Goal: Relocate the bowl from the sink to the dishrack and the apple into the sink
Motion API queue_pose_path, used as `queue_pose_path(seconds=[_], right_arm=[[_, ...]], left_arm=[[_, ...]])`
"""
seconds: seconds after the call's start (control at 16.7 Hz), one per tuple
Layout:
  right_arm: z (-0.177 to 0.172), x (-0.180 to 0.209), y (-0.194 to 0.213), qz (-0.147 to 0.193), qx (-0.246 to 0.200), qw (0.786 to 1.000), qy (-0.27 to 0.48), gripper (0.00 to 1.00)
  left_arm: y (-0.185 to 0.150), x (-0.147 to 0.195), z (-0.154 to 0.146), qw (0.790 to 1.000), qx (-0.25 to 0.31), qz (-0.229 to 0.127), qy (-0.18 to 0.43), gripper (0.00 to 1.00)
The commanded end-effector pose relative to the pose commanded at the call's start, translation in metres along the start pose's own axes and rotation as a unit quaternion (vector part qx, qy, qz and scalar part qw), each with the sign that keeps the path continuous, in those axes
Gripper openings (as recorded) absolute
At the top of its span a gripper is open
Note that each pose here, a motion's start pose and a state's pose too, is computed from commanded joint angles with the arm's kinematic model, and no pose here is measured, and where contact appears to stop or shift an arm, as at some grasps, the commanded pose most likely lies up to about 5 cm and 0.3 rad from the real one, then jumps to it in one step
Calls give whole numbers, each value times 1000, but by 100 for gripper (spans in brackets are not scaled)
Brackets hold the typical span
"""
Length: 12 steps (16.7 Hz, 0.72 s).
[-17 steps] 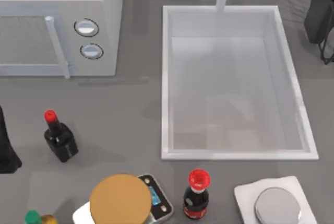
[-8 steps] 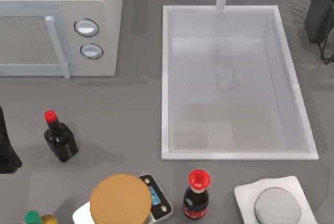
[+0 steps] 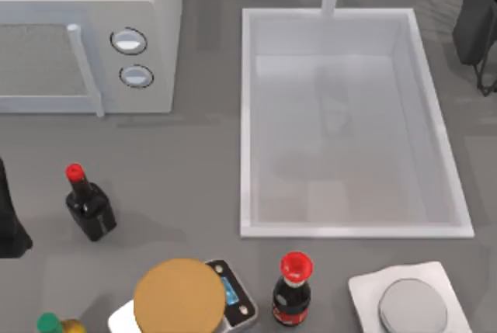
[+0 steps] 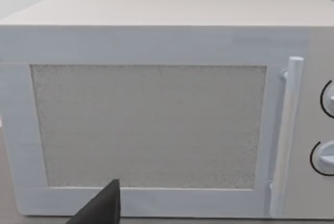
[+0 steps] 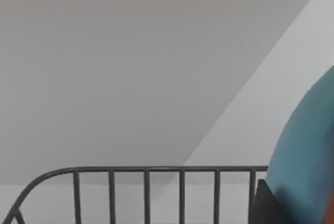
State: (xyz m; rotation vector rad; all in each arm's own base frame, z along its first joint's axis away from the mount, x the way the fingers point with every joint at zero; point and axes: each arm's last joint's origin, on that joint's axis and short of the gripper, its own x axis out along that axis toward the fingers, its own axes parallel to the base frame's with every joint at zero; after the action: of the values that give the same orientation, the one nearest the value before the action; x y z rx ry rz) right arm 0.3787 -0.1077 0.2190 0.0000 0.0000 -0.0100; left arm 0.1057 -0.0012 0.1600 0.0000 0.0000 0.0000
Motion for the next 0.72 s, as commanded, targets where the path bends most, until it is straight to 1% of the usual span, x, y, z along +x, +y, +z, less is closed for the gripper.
queue_pose_path(seconds=[0.54, 0.6, 0.72], right_arm=[[0, 0, 0, 0, 0, 1000, 0, 98], [0, 0, 0, 0, 0, 1000, 0, 100], [0, 0, 0, 0, 0, 1000, 0, 100]], left_arm=[[0, 0, 0, 1000, 0, 0, 0, 100], [0, 0, 0, 1000, 0, 0, 0, 100], [0, 0, 0, 1000, 0, 0, 0, 100]])
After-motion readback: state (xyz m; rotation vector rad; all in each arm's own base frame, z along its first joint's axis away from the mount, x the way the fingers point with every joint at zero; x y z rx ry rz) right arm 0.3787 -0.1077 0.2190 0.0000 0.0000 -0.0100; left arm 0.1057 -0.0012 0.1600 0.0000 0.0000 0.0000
